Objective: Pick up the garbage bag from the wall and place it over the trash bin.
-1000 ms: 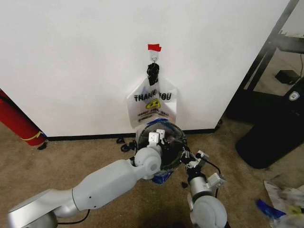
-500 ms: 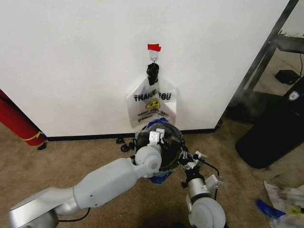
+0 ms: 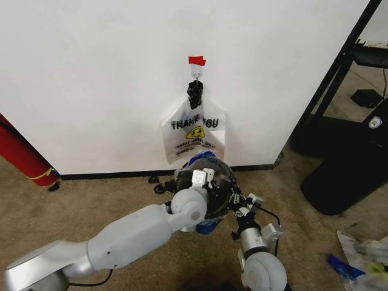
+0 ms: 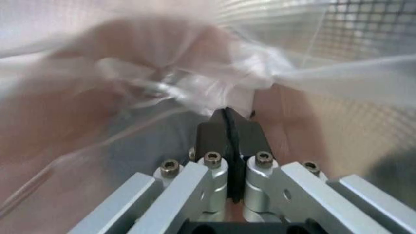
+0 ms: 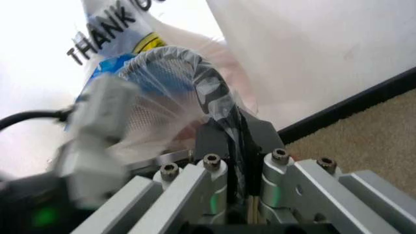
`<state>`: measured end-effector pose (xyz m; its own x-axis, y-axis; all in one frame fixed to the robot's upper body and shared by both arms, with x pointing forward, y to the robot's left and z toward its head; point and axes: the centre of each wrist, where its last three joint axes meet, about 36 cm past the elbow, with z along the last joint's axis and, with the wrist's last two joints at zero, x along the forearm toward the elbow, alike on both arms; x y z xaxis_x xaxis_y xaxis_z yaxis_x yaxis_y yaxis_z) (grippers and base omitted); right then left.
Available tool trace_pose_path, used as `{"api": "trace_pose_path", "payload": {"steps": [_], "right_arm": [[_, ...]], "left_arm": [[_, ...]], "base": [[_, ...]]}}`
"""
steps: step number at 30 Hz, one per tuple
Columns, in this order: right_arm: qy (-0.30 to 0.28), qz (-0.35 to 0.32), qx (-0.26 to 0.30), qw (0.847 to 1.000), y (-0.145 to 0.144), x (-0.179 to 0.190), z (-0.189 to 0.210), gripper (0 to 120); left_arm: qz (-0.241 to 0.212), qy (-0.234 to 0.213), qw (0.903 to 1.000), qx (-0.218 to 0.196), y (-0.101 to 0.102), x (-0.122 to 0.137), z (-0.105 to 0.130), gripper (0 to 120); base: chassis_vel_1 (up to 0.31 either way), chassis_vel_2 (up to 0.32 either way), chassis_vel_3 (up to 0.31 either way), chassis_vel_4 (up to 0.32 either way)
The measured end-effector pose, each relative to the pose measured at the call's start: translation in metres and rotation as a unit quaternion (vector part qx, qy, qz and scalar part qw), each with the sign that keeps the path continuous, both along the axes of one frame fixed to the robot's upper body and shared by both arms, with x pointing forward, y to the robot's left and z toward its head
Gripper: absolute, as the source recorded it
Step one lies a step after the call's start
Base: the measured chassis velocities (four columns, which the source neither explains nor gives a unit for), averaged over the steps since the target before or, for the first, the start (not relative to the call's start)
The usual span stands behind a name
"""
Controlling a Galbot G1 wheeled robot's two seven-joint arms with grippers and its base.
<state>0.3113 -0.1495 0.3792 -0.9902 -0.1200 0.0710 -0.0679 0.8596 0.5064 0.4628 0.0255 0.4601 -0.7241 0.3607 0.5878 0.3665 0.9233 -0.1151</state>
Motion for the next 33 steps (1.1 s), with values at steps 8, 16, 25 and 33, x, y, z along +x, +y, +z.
{"api": "trace_pose_path", "payload": {"steps": [8,16,25,33], "right_arm": [[-0.009,0.008,-0.004,1.0,0.004,-0.007,0.002,1],[0.002,0.009,0.03,0.999,0.005,-0.007,0.007,1],[-0.006,0.026,0.026,0.999,0.006,-0.012,0.006,1],[-0.002,0.014,0.01,1.0,0.002,-0.008,-0.001,1]], "left_arm": [[0.003,0.015,0.9992,0.038,-0.012,0.009,-0.02,0],[0.008,0.02,0.9993,0.03,-0.012,0.011,-0.027,0],[-0.004,0.032,0.9991,0.029,-0.009,0.011,-0.024,0],[-0.005,0.011,0.9995,0.03,0.008,0.003,-0.011,0]], "base": [[0.0,0.0,0.0,0.0],[0.0,0.0,0.0,0.0],[0.0,0.0,0.0,0.0],[0.0,0.0,0.0,0.0]]}}
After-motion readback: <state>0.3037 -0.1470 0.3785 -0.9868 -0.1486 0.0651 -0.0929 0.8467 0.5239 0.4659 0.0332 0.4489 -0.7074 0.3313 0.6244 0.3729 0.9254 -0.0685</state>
